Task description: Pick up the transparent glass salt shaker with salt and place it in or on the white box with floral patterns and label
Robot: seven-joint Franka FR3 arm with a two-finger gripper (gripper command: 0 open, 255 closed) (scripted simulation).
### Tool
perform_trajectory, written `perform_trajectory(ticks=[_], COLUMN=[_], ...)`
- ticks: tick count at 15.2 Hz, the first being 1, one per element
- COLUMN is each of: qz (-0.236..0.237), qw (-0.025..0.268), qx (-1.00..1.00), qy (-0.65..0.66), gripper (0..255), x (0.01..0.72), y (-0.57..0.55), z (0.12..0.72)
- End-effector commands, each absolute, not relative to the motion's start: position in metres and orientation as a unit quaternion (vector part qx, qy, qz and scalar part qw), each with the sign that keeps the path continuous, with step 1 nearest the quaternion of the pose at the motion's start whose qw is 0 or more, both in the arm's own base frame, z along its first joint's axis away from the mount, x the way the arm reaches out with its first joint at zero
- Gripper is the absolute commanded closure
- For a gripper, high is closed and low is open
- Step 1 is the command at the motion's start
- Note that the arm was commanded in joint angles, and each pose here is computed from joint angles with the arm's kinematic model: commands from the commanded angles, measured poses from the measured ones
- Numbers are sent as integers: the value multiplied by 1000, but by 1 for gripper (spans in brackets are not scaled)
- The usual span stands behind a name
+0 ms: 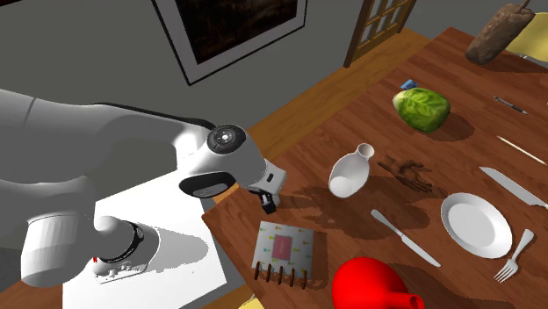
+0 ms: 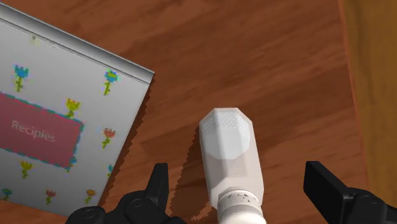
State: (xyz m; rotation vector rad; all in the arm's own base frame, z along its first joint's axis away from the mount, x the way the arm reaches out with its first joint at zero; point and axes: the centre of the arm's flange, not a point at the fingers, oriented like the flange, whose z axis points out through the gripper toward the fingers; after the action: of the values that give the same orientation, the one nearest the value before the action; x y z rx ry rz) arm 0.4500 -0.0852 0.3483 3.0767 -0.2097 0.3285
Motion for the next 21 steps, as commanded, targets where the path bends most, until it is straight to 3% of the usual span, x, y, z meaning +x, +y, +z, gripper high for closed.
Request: perform_trajectory(ticks=[1, 9, 10, 21], qz=[106, 106, 106, 106], qw=[20, 20, 20, 20], qx=[992, 992, 992, 992], qy=[-68, -68, -68, -68], gripper=[0, 0, 255, 255], x=[454, 454, 454, 454], y=[-85, -85, -85, -85], z=[335, 336, 336, 346])
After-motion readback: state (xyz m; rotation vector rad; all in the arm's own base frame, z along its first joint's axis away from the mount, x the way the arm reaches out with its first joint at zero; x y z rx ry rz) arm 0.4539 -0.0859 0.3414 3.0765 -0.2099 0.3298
